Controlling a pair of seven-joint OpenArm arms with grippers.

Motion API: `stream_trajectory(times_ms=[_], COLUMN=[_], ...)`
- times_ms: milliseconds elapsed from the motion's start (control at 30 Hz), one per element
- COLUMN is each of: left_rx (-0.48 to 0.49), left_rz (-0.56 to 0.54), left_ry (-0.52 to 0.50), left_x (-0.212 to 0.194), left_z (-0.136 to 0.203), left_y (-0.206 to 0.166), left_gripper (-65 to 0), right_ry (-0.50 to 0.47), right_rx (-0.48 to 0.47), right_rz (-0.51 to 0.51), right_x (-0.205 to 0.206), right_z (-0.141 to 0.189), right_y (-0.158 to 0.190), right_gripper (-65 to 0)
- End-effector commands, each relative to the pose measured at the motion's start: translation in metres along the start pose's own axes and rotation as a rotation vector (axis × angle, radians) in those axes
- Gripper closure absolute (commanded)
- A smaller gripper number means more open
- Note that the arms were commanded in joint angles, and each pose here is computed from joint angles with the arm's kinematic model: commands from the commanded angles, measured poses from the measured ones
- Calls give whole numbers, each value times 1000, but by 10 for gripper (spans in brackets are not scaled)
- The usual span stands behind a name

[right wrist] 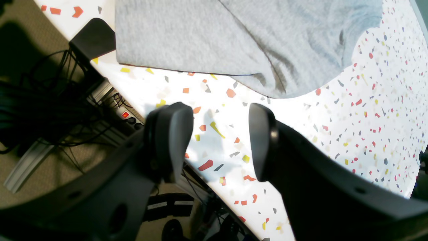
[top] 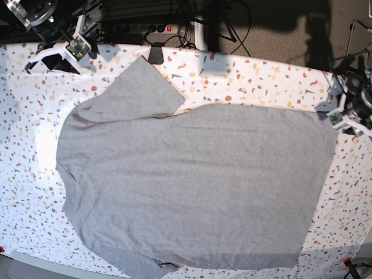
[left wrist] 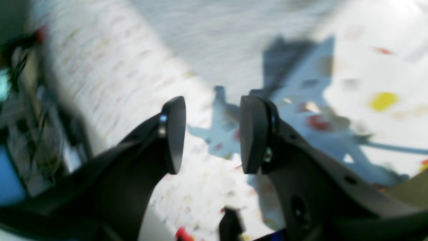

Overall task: Fold the T-shirt properly
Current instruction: 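Move both grippers down toward the shirt's shoulder corners, then grasp the shirt edge near the shoulder with the left gripper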

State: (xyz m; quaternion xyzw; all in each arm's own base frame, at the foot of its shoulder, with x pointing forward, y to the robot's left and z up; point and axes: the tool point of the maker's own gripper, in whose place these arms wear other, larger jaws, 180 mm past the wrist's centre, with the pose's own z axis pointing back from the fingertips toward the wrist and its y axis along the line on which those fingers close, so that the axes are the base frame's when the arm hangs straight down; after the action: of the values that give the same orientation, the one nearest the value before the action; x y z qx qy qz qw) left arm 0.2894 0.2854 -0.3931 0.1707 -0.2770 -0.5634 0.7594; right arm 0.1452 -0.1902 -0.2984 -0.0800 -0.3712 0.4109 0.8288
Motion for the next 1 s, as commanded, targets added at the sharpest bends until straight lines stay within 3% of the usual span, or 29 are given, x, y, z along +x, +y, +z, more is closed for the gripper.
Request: stream_trajectory(times_ms=[0, 267, 500, 767, 967], left_rx=[21, -44, -79, -121, -121], left_rz=[-42, -132, -79, -41, -39], left_ry=[8, -12, 78, 116, 116], left_x=[0, 23, -11, -28, -26], left_z=[2, -14, -33, -39, -40], left_y=[12, -1, 5, -10, -12], left_gripper=[-251, -249, -249, -84, -81], right_ry=[-24, 16, 41, 42, 42], right_rx=[-10, -10, -10, -10, -10], right_rz=[13, 12, 13, 13, 13], right_x=[7, 0, -5, -5, -5], right_z=[3, 3, 3, 3, 3], right_y=[-3, -3, -3, -4, -4], right_gripper=[-312, -312, -312, -312, -312])
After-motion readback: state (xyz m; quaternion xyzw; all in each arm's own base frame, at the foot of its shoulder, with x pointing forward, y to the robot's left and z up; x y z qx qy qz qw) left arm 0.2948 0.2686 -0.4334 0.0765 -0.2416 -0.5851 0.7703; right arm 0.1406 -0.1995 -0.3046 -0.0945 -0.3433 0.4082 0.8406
